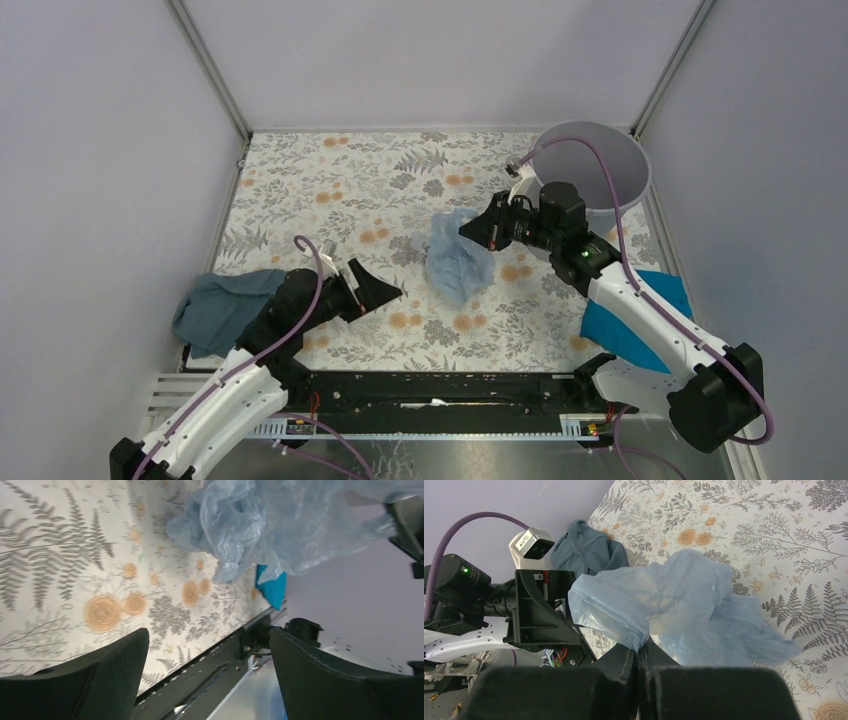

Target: Put the trash bags into the trash bin

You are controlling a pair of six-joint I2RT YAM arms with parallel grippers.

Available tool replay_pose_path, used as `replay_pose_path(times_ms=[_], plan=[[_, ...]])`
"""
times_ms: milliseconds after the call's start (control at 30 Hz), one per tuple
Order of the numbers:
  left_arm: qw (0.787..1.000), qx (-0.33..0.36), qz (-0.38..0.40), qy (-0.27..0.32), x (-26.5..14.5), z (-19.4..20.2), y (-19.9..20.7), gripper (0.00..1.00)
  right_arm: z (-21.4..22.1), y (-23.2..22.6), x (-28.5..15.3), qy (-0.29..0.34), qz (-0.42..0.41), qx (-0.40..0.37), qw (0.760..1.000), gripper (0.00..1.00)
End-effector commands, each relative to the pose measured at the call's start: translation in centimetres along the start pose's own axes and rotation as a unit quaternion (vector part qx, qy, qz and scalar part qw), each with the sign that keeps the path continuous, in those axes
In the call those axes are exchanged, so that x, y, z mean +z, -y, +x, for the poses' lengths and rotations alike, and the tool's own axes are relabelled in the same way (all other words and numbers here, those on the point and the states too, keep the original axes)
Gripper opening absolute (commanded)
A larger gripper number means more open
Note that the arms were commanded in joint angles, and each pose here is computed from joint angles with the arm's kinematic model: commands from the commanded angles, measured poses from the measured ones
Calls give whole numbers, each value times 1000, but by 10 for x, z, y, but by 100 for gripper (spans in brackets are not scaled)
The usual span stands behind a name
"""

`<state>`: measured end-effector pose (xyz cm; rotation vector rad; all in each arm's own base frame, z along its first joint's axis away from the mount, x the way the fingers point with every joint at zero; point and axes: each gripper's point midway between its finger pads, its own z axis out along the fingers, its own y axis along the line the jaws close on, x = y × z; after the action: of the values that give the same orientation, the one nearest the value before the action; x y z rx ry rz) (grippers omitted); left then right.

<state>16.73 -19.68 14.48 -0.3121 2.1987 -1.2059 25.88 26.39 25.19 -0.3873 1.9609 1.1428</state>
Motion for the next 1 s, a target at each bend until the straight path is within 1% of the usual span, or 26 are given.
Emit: replay_pose_path(times_ms=[0,100,167,267,333,400,433,567,667,767,800,900,967], plan=[[994,-37,103,-1,-3,-4,42,94,-8,-6,3,18,-3,-28,999,0],[987,-40,154,12,5,-11,57,94,-5,-2,2,13,9,-24,1000,0],[982,-44,181,5,13,-13,66,91,-5,0,3,14,17,-18,1000,0],[975,-47,216,-33,27,-3,80,85,-6,4,3,16,30,-6,999,0],[970,-46,231,-53,34,12,88,84,-7,5,4,19,37,1,999,0],[972,-45,224,-58,44,27,87,84,-7,7,4,22,42,8,999,0],[974,-34,215,-59,50,35,83,84,-8,8,4,26,44,10,999,0],[986,-11,162,-44,73,50,55,85,-10,5,4,32,39,17,999,0],[987,-20,158,-23,84,48,44,87,-10,3,4,34,34,20,999,0],[983,-22,180,-37,98,51,54,87,-7,6,4,29,38,23,999,0],[979,-27,199,-39,100,51,61,86,-5,6,3,27,39,23,999,0],[967,-48,247,-44,105,51,74,77,-2,8,3,23,41,24,999,0],[958,-56,277,-47,108,51,81,73,0,8,2,23,41,24,999,0]])
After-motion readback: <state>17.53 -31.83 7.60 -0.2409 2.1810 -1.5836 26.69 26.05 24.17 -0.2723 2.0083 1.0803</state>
